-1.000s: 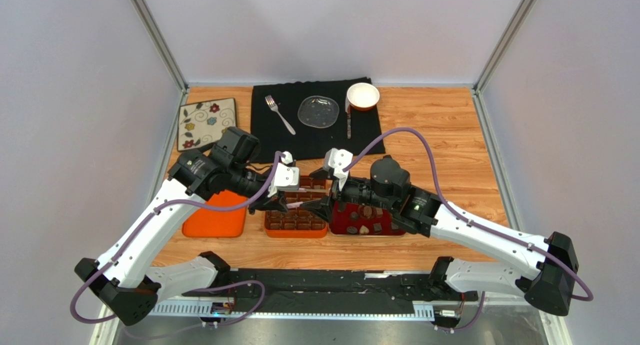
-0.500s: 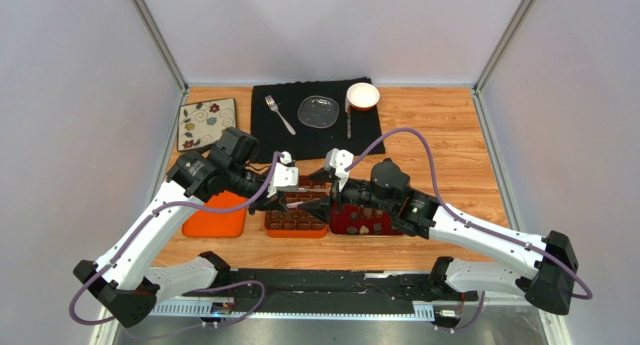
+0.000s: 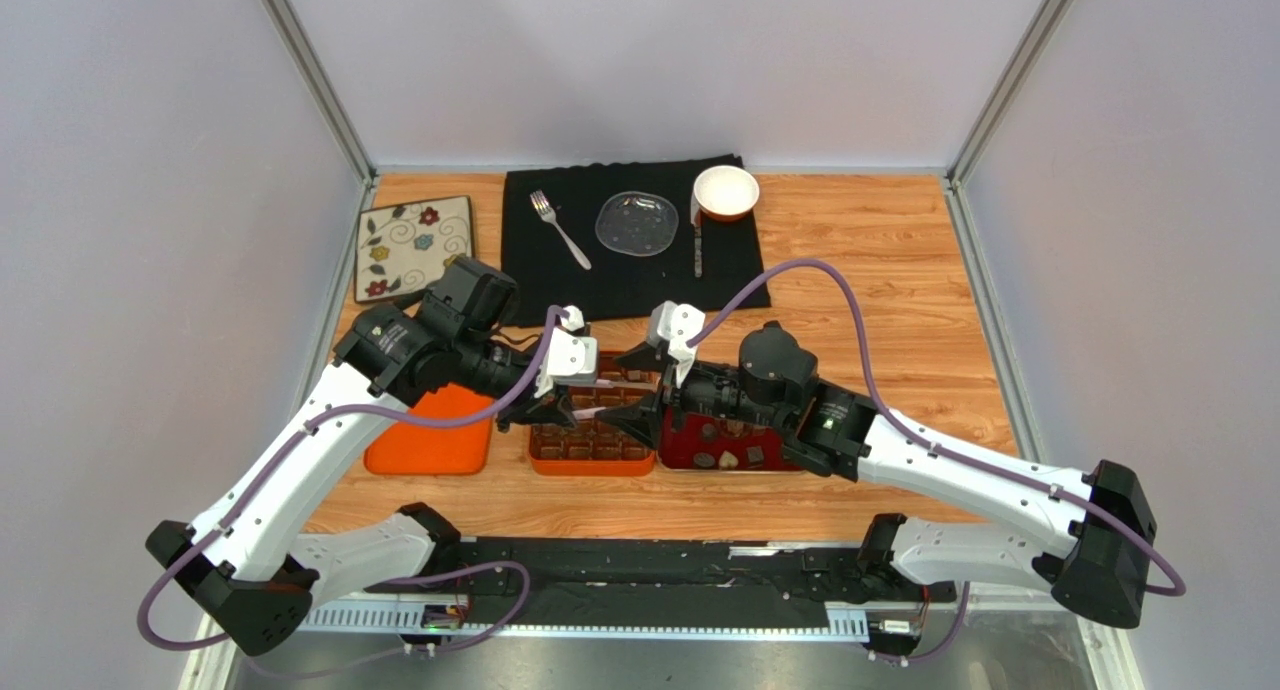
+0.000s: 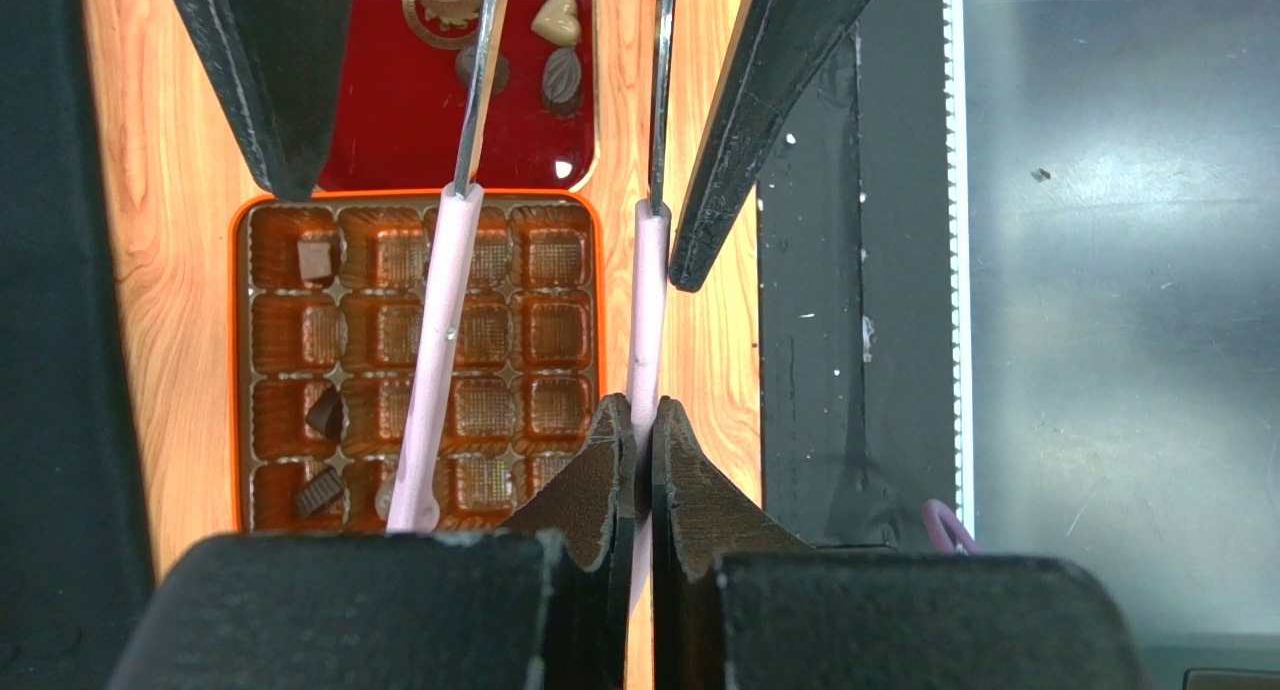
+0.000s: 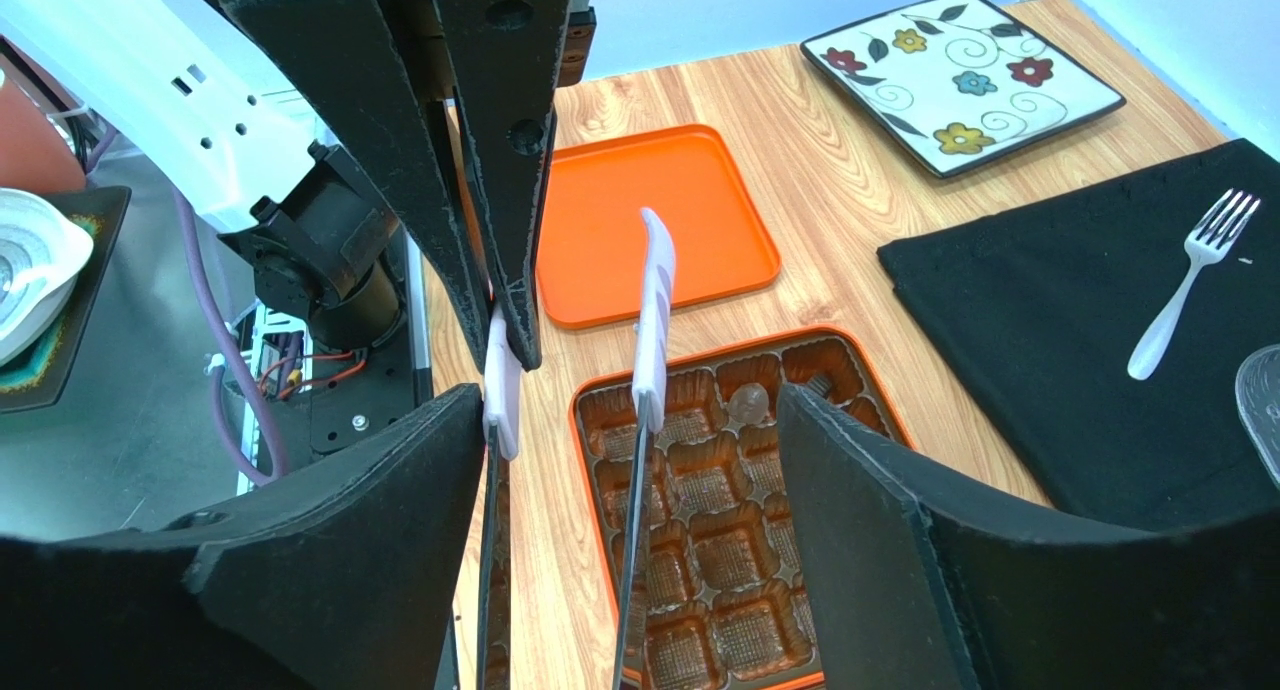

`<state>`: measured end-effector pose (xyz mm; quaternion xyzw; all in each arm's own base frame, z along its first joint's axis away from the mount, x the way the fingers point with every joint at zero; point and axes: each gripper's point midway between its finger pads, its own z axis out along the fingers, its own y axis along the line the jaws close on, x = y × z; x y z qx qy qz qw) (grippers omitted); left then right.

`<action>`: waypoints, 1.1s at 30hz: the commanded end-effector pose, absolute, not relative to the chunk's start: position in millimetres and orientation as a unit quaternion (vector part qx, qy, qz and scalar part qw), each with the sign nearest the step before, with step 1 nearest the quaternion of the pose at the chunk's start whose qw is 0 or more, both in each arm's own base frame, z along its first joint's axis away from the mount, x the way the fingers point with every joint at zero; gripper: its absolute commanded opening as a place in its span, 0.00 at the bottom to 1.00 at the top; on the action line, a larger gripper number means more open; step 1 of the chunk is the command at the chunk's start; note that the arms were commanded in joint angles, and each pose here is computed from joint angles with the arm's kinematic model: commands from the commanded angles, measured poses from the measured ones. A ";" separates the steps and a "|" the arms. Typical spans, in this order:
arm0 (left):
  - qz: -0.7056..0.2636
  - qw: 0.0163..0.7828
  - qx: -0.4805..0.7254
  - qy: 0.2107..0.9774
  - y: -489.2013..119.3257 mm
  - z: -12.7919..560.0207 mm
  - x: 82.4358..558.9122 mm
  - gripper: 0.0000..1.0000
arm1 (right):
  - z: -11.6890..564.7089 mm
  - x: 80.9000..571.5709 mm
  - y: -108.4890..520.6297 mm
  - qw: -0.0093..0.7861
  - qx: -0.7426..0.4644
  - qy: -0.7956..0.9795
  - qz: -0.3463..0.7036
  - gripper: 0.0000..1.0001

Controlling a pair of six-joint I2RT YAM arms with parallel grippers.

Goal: Pack the chocolate
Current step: Adjust the clamp.

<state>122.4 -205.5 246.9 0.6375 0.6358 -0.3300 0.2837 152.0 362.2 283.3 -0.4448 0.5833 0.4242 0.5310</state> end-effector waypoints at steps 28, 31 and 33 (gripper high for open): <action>-0.319 0.317 0.627 0.636 -208.5 255.7 130.6 0.00 | 293.7 143.7 354.5 0.517 -0.427 0.609 0.425 0.52; -0.319 0.317 0.627 0.636 -208.7 254.9 130.7 0.00 | 296.7 144.3 351.6 0.519 -0.419 0.613 0.424 0.50; -0.319 0.318 0.626 0.636 -208.9 255.0 130.8 0.00 | 298.5 144.1 350.4 0.521 -0.417 0.612 0.425 0.49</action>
